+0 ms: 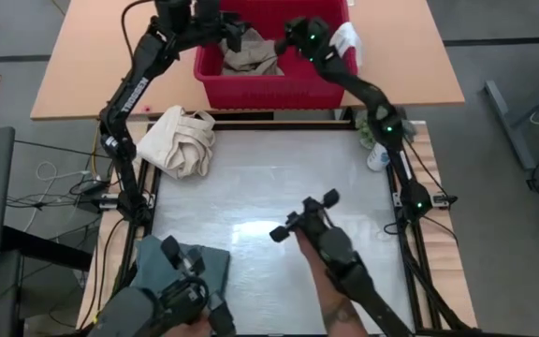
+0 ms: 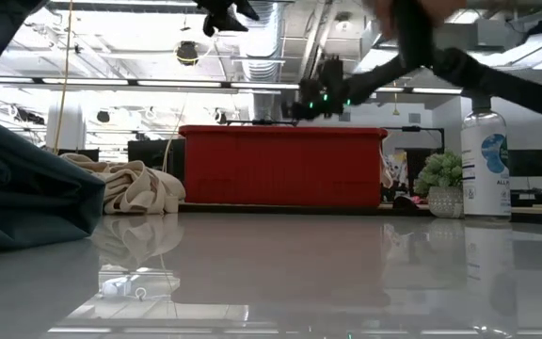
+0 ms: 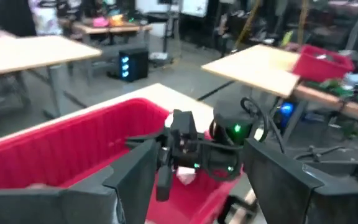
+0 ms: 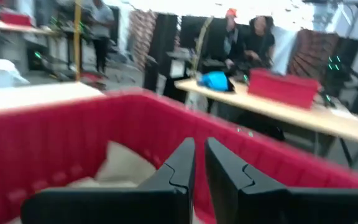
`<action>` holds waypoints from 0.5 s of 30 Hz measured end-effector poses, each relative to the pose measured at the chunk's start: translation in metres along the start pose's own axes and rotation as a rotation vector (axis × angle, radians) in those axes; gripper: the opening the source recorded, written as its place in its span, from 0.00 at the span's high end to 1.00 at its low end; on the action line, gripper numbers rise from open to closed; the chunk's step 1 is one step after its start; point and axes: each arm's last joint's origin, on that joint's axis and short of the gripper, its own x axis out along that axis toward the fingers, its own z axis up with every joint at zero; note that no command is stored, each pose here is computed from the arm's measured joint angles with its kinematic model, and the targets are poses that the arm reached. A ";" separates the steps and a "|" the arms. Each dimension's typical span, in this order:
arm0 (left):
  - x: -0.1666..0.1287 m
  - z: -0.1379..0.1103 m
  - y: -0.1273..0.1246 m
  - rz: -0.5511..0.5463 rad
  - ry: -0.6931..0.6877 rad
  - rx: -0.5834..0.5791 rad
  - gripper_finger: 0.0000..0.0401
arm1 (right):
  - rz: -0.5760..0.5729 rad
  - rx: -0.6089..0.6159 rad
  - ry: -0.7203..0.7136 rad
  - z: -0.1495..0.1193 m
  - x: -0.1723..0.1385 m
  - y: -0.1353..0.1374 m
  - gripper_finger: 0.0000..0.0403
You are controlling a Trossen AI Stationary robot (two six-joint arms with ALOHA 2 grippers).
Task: Fold Laundry from Bin
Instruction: Put the brown shorts in the center of the table
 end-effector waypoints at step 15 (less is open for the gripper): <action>0.002 -0.015 0.003 0.073 0.134 0.133 0.42 | 0.279 -0.140 0.547 -0.040 -0.022 0.058 0.84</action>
